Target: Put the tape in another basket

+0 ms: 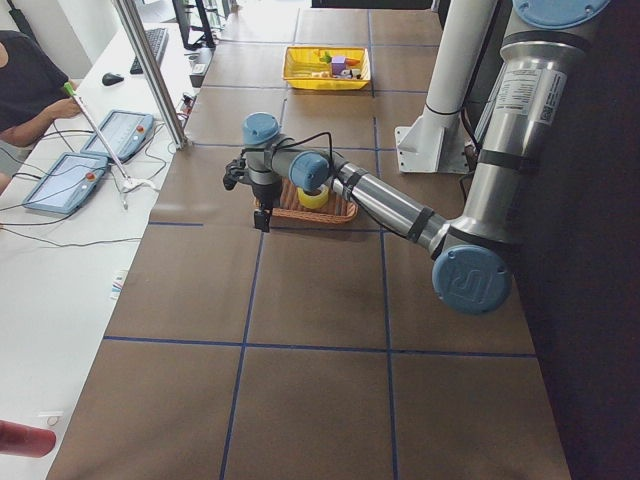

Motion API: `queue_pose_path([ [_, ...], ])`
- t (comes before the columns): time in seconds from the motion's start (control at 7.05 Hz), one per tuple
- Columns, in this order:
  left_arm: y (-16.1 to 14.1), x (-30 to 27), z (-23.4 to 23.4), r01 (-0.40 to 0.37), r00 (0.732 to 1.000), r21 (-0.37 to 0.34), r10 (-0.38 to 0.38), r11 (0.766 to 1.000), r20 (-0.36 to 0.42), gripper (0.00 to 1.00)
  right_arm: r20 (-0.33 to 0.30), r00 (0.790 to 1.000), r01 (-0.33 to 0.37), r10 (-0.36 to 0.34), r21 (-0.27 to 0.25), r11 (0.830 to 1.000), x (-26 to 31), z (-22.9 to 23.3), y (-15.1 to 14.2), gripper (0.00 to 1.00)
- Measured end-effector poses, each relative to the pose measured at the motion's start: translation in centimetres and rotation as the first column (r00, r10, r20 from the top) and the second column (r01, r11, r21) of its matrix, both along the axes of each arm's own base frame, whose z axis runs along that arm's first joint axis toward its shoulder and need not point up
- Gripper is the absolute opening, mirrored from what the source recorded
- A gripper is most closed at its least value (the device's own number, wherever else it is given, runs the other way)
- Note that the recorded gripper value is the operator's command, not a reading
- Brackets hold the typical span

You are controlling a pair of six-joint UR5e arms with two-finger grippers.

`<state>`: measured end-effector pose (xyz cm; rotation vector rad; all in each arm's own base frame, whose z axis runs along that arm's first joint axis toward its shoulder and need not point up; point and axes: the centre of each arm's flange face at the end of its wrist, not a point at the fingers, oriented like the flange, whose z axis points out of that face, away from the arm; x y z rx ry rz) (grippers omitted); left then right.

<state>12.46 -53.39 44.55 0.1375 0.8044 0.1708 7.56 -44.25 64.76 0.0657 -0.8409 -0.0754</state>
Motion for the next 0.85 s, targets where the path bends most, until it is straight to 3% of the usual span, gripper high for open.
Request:
queue_pose_path([
  [0.43,2.8,-12.1,11.7,0.005,0.999,-0.032,-0.004,0.999,0.033,1.0,-0.002,1.0,-0.004,0.004,-0.001,1.0,0.1,0.1,-0.3,1.0],
  [0.85,6.5,-16.3,19.9,-0.001,0.999,-0.108,0.006,0.994,0.041,1.0,-0.004,1.0,-0.004,0.004,0.003,1.0,0.1,-0.1,-0.5,1.0],
])
